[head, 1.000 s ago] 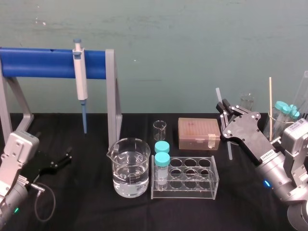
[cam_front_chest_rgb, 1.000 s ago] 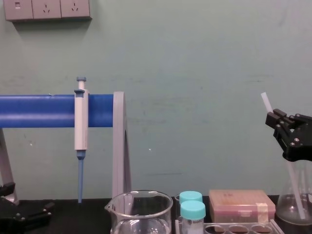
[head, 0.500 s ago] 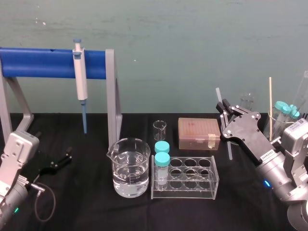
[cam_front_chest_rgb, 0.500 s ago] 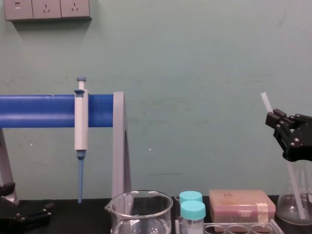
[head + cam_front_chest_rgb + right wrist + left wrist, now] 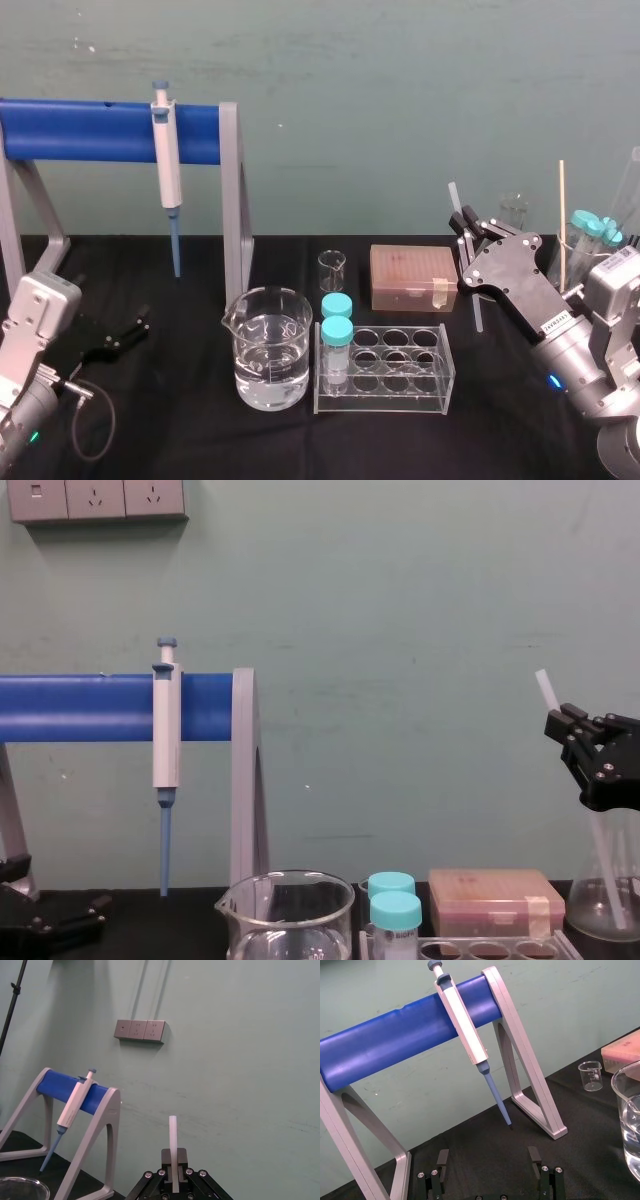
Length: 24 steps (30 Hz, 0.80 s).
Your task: Pick up the stirring rod with one hand, then place it down.
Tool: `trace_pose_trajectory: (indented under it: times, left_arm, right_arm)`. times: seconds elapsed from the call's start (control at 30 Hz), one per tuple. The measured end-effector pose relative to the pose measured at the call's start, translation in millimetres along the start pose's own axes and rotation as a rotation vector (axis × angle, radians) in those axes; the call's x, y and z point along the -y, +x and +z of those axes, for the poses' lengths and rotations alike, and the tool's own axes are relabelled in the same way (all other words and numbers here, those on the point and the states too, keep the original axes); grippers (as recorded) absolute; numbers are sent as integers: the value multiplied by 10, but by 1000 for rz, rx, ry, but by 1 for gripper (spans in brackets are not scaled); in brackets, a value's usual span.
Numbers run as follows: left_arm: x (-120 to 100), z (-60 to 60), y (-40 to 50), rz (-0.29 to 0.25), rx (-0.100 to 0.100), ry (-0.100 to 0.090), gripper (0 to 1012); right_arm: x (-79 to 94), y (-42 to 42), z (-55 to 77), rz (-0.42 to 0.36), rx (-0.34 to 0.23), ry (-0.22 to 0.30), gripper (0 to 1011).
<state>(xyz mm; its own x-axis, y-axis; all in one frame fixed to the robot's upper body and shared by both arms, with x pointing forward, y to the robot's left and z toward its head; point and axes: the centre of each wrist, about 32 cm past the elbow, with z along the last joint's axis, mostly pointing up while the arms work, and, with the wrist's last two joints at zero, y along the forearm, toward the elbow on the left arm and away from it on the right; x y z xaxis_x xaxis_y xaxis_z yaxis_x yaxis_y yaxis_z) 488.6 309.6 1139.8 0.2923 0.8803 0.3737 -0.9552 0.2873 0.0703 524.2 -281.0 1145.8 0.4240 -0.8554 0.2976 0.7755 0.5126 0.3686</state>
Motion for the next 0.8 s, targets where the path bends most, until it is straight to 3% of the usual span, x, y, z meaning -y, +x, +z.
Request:
trace_pose_trajectory:
  times: [0.3,0.8]
  left_arm:
    - [0,0,0,0,0,0,1000]
    - [0,0,0,0,0,0,1000]
  right_arm:
    - [-3,-1,-3,10,-1,0,60]
    - [-135,-9,-52,106,-6,22,60]
